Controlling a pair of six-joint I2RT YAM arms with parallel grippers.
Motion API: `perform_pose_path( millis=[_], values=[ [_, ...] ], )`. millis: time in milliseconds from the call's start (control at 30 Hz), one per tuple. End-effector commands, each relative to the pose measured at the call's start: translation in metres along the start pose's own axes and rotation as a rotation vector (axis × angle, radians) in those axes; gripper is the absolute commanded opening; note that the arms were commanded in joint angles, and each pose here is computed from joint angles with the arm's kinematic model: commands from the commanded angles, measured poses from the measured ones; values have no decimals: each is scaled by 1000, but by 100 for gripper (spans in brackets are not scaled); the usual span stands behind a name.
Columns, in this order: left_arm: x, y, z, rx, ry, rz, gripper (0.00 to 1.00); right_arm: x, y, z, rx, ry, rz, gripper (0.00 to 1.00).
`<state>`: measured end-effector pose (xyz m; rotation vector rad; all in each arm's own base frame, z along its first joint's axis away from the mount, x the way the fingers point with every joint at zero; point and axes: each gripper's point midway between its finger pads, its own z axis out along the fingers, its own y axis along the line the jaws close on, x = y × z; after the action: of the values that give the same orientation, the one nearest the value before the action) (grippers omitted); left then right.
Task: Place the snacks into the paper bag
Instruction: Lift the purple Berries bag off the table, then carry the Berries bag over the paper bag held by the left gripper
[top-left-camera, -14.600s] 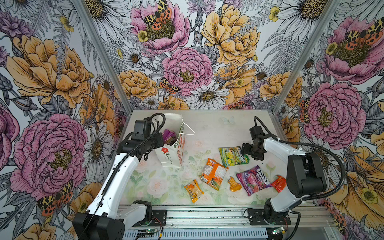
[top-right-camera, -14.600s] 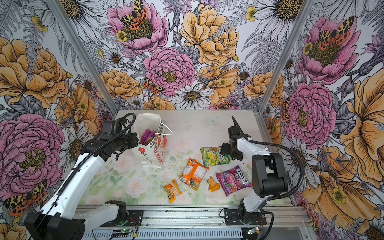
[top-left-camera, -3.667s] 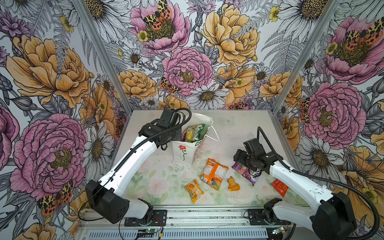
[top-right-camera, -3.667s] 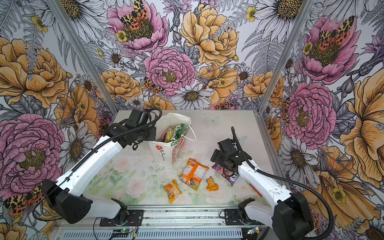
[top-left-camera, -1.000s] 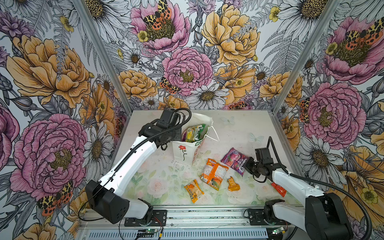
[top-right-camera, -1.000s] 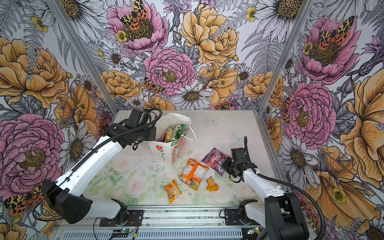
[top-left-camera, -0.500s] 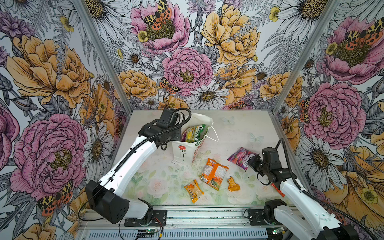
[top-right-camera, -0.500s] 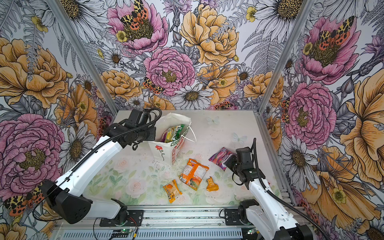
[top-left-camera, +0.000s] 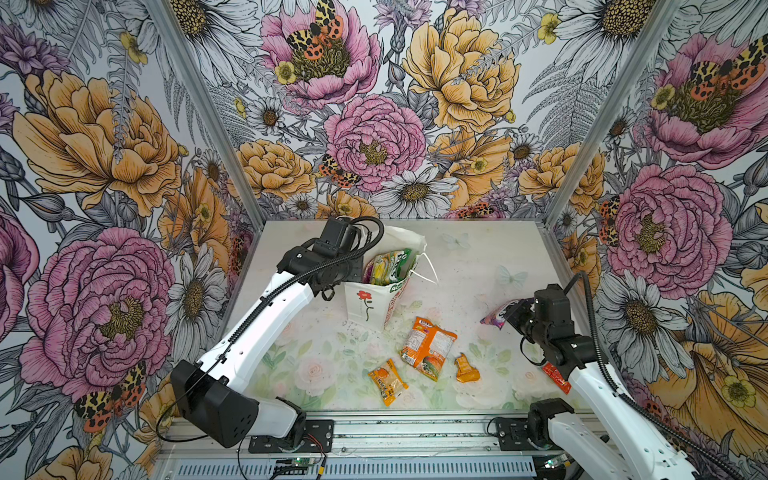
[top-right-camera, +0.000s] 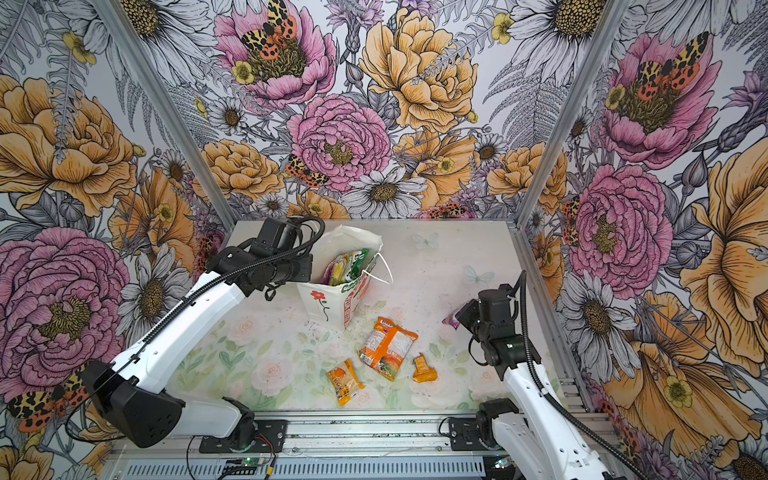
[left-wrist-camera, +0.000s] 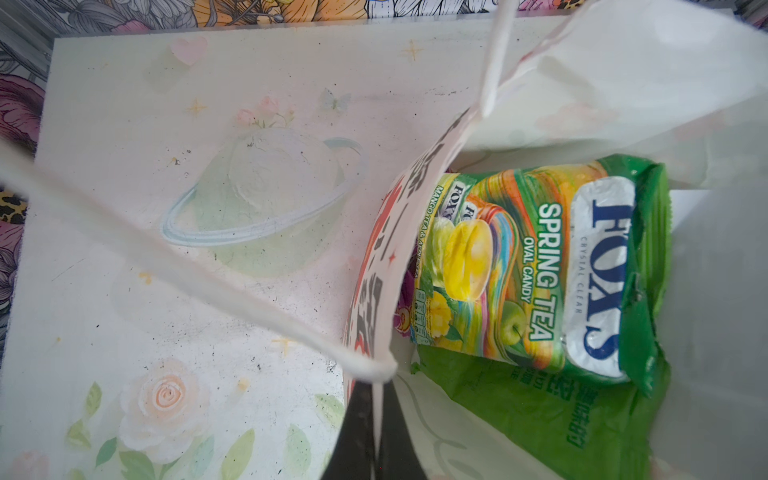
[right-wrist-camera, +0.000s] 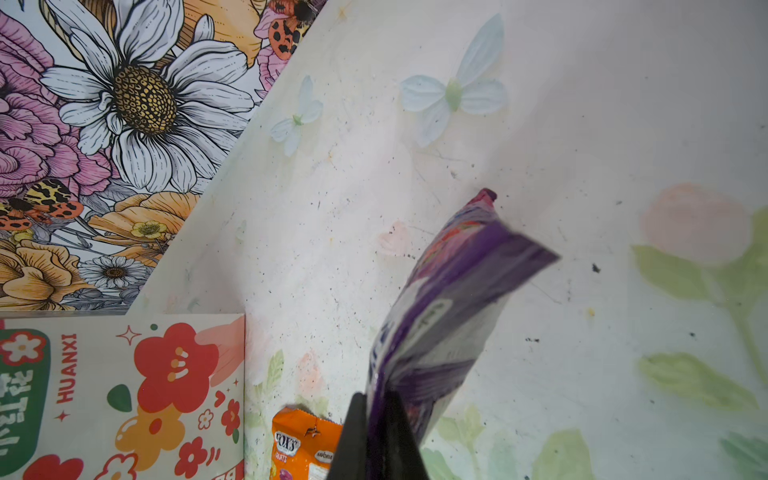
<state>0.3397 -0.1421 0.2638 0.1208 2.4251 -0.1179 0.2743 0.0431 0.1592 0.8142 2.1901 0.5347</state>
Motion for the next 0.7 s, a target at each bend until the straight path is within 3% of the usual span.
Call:
perform_pose_path(
  millis=[0,333,667],
  values=[
    [-24,-4,-22,32,-127,-3,0,-31,40,-16,-87,-81,-38,0],
    [-25,-7,-26,41,-135,1,0,-65,129,-52,-258,-134,-117,0],
    [-23,-16,-25,80,-125,14,0,-66,238,-101,-491,-136,-249,0]
  ],
)
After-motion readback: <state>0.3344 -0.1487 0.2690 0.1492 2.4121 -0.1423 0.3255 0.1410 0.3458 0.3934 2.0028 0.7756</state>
